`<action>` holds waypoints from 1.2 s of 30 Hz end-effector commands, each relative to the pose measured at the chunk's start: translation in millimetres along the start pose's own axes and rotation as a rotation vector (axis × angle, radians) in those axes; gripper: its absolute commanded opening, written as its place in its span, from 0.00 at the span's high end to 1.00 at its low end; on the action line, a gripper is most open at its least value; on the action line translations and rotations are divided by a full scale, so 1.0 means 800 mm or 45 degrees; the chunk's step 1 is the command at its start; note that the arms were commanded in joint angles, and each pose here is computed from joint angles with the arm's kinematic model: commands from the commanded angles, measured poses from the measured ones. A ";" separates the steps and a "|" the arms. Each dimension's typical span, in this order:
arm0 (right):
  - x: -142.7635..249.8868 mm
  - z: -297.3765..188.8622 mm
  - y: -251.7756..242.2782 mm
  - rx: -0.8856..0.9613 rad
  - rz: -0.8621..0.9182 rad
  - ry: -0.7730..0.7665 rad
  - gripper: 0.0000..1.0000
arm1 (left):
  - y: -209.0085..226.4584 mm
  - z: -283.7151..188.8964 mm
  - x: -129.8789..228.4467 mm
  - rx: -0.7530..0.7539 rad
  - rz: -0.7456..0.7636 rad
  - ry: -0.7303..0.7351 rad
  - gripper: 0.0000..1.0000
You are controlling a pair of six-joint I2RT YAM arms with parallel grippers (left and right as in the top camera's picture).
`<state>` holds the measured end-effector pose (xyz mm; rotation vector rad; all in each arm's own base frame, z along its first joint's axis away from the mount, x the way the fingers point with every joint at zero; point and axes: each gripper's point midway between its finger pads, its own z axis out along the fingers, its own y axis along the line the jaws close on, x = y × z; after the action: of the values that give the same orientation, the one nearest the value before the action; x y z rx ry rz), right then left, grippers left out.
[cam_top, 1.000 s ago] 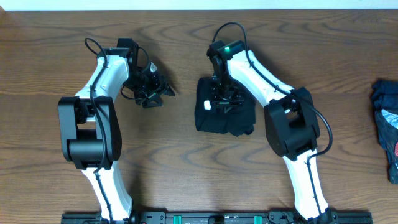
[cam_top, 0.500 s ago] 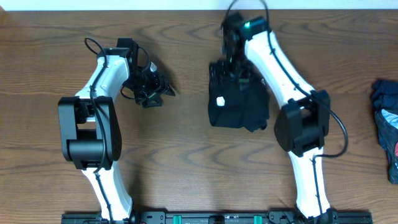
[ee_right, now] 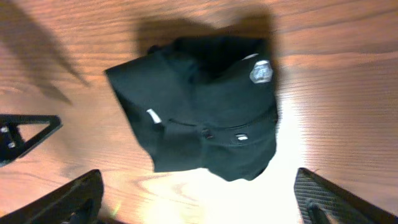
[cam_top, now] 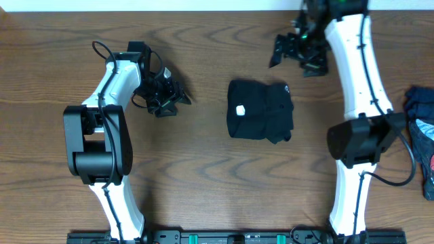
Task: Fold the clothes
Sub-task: 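Grasp the folded black shirt bundle with the right gripper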
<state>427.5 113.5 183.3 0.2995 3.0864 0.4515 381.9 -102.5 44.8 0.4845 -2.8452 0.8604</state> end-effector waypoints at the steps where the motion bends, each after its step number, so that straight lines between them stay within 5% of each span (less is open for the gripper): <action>1: 0.001 0.005 -0.010 0.009 -0.011 0.029 0.01 | 0.000 0.000 -0.004 -0.006 0.029 -0.005 0.39; 18: 0.053 0.157 -0.151 0.216 0.256 0.356 0.01 | 0.000 0.000 -0.004 -0.005 0.031 -0.007 0.39; 28: 0.080 0.236 -0.101 -0.412 0.016 0.221 0.01 | 0.000 0.000 -0.004 -0.005 0.035 -0.007 0.39; 36: 0.107 0.268 -0.099 -0.550 0.010 0.206 0.01 | -0.001 0.000 -0.004 -0.005 0.036 -0.006 0.39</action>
<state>385.2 120.6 21.2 0.1909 2.8153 1.2158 382.6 -102.5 44.6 0.4826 -2.8485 0.8615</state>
